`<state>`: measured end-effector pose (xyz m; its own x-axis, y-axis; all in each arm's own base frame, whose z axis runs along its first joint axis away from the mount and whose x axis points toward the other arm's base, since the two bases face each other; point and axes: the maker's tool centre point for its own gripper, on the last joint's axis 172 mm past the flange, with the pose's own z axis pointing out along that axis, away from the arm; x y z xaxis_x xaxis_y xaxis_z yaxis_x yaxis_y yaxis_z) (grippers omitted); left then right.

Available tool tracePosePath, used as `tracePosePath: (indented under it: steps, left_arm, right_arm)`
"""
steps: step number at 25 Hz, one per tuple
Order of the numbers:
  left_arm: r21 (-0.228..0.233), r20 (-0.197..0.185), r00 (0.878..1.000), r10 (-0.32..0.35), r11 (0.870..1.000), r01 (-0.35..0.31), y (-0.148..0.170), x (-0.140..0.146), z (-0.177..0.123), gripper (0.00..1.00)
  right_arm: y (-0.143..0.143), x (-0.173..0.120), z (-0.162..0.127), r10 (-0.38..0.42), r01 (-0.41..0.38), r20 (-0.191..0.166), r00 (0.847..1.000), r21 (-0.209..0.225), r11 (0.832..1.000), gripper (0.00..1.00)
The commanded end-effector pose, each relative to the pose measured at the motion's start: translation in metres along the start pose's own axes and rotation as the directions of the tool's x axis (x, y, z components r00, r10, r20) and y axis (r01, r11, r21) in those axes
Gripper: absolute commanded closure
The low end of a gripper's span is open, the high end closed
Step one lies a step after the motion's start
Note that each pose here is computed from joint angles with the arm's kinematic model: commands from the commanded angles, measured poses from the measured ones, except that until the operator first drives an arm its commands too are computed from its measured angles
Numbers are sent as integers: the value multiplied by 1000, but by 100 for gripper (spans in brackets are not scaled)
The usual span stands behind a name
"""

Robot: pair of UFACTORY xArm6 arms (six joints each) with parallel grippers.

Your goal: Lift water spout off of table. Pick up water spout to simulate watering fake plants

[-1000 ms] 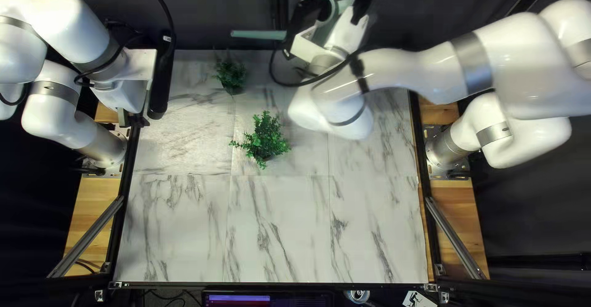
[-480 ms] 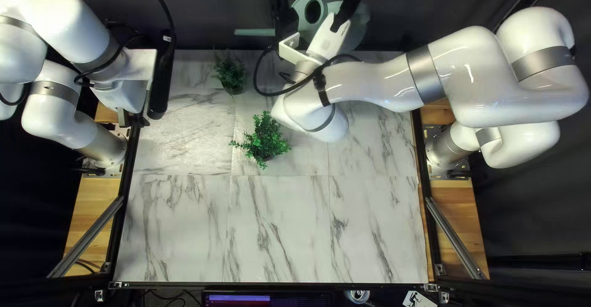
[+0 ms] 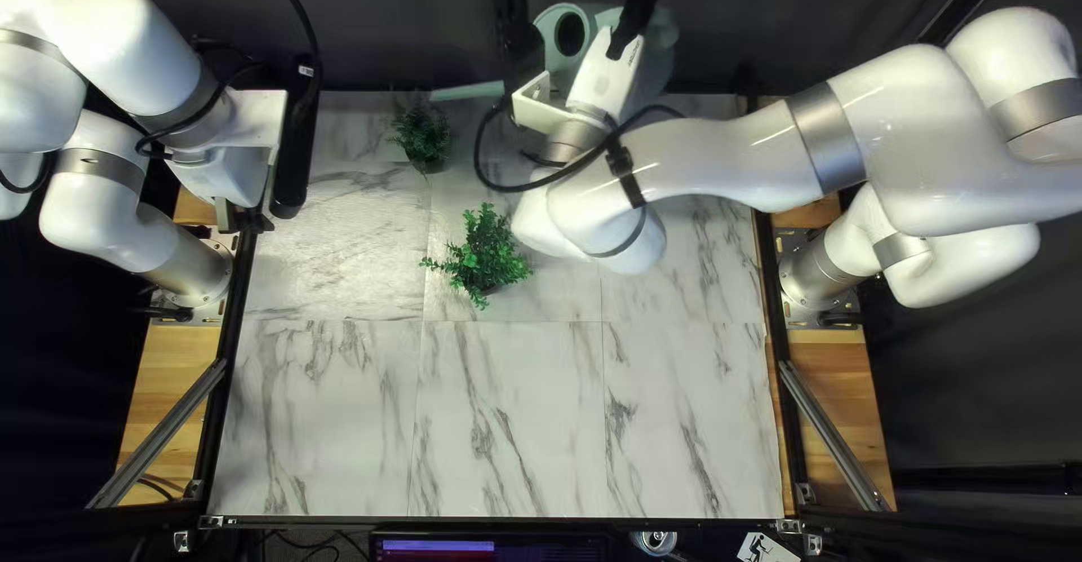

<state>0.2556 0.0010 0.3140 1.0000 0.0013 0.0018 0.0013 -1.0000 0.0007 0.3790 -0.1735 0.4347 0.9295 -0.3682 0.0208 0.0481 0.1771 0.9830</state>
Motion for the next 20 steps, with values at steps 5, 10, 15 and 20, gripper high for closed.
tracePosePath:
  steps: [5,10,15,20]
  left_arm:
    - [0,0,1000,0,1000,0,0,0,0,0]
    - [0,0,1000,0,1000,0,0,0,0,0]
    - [0,0,1000,0,1000,0,0,0,0,0]
    - [0,0,1000,0,1000,0,0,0,0,0]
  right_arm:
    - [-1,12,-7,11,-9,31,999,-75,997,100]
    - [-1,10,-7,4,-1,32,999,-84,996,100]
    - [-1,12,-9,0,3,35,999,-94,996,100]
    - [-1,10,-11,0,5,44,999,-111,994,100]
